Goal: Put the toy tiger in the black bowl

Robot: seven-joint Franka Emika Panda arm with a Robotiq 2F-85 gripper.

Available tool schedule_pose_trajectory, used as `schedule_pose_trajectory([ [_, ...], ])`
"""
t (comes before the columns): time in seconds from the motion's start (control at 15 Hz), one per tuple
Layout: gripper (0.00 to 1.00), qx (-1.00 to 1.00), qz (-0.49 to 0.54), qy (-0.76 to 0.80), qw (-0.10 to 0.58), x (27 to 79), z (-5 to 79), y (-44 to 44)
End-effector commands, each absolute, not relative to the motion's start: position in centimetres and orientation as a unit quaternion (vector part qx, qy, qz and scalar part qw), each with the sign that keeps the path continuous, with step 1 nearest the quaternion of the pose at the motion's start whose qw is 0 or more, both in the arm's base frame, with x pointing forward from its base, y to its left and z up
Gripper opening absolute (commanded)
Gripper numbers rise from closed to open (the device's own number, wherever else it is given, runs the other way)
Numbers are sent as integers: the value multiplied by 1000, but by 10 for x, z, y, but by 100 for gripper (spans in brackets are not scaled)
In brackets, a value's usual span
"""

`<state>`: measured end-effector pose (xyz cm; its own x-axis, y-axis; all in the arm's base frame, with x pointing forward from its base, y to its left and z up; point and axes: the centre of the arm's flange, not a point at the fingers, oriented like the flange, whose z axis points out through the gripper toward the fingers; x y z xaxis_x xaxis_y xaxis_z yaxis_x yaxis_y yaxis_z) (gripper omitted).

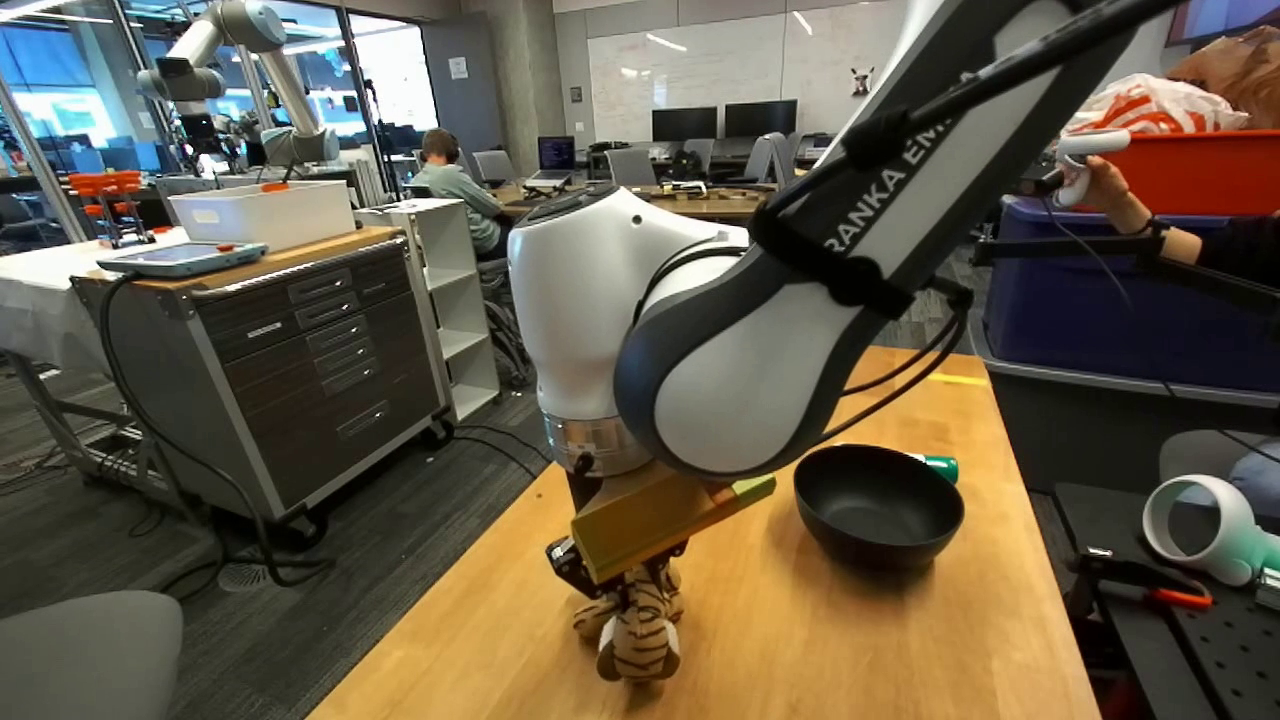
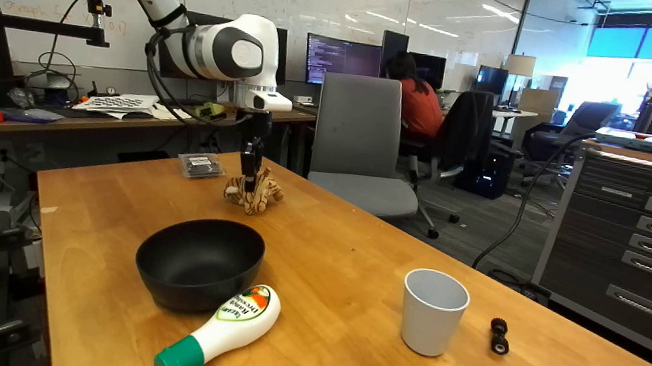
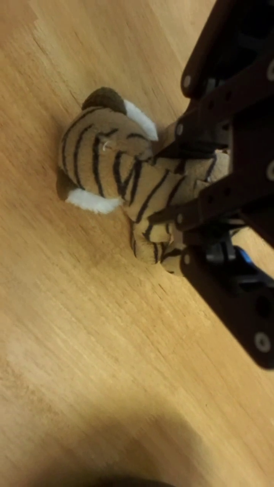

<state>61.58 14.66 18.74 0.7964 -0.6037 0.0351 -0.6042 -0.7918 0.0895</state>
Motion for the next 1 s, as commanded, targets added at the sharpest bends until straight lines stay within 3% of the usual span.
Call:
schedule_pose_trajectory([
  [0.0, 3, 947, -23, -316, 47, 612, 208, 155],
  [0.93, 3, 949, -16, -314, 23, 564, 324, 83],
])
